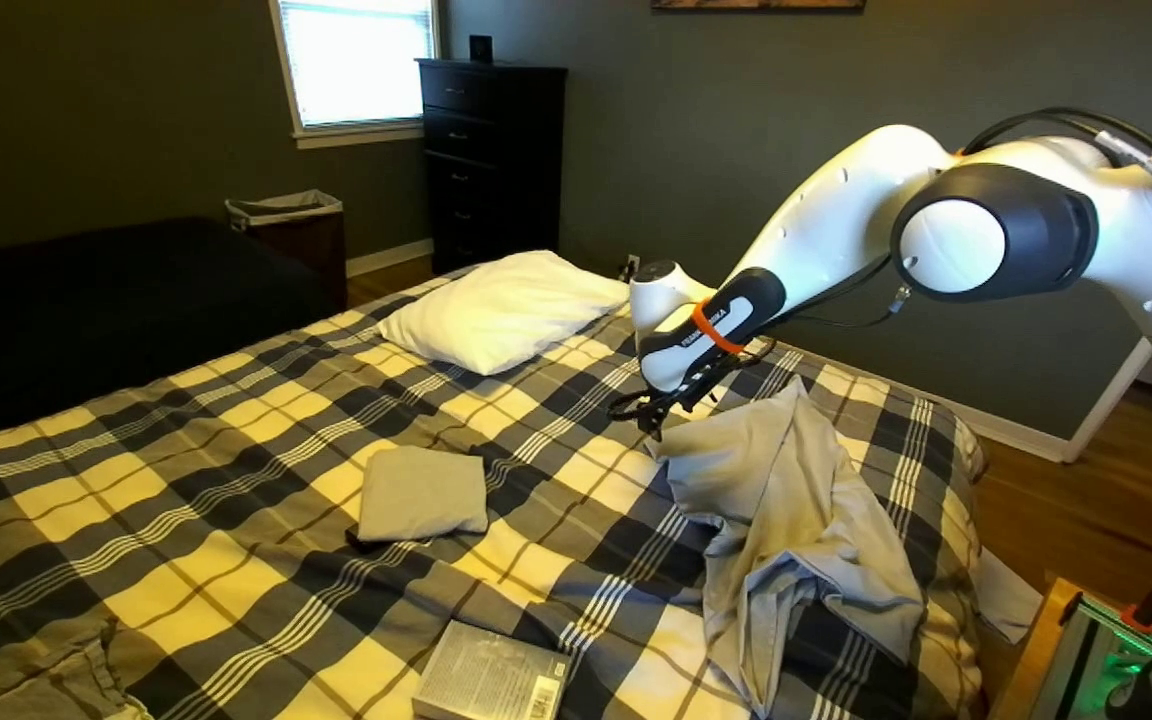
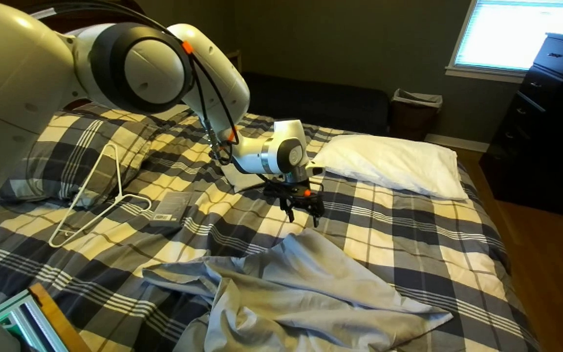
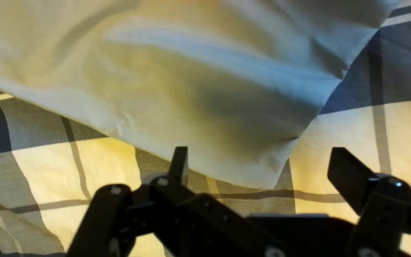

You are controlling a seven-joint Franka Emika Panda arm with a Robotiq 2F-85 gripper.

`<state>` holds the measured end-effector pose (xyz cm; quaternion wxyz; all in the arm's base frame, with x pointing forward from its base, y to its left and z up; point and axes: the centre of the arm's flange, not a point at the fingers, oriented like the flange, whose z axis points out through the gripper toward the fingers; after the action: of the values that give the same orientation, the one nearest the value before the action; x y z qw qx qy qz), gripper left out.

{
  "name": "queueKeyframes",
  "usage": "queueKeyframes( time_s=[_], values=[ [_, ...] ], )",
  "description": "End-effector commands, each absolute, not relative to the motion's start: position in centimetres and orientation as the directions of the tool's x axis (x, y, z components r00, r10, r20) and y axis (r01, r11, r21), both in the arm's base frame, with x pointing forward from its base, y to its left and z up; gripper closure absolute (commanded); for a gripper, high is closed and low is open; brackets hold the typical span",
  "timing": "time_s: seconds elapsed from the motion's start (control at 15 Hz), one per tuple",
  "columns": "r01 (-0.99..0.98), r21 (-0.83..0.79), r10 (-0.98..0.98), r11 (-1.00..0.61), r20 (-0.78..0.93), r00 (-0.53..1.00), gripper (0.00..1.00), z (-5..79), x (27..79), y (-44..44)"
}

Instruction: Stretch out the brown cloth on the bed

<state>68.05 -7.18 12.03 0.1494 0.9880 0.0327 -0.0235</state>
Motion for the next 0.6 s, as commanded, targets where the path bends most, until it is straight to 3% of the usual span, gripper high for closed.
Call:
queueKeyframes(
  time_s=[0.0,0.53],
  values=[
    [-0.088,0.382,-0.12,-0.92,-0.061,0.991,0.0,9.9,70.3,-5.9],
    [-0.272,0.511,-0.294,-0.816,0.039,0.955,0.0,5.0,72.3,-6.8]
  ],
)
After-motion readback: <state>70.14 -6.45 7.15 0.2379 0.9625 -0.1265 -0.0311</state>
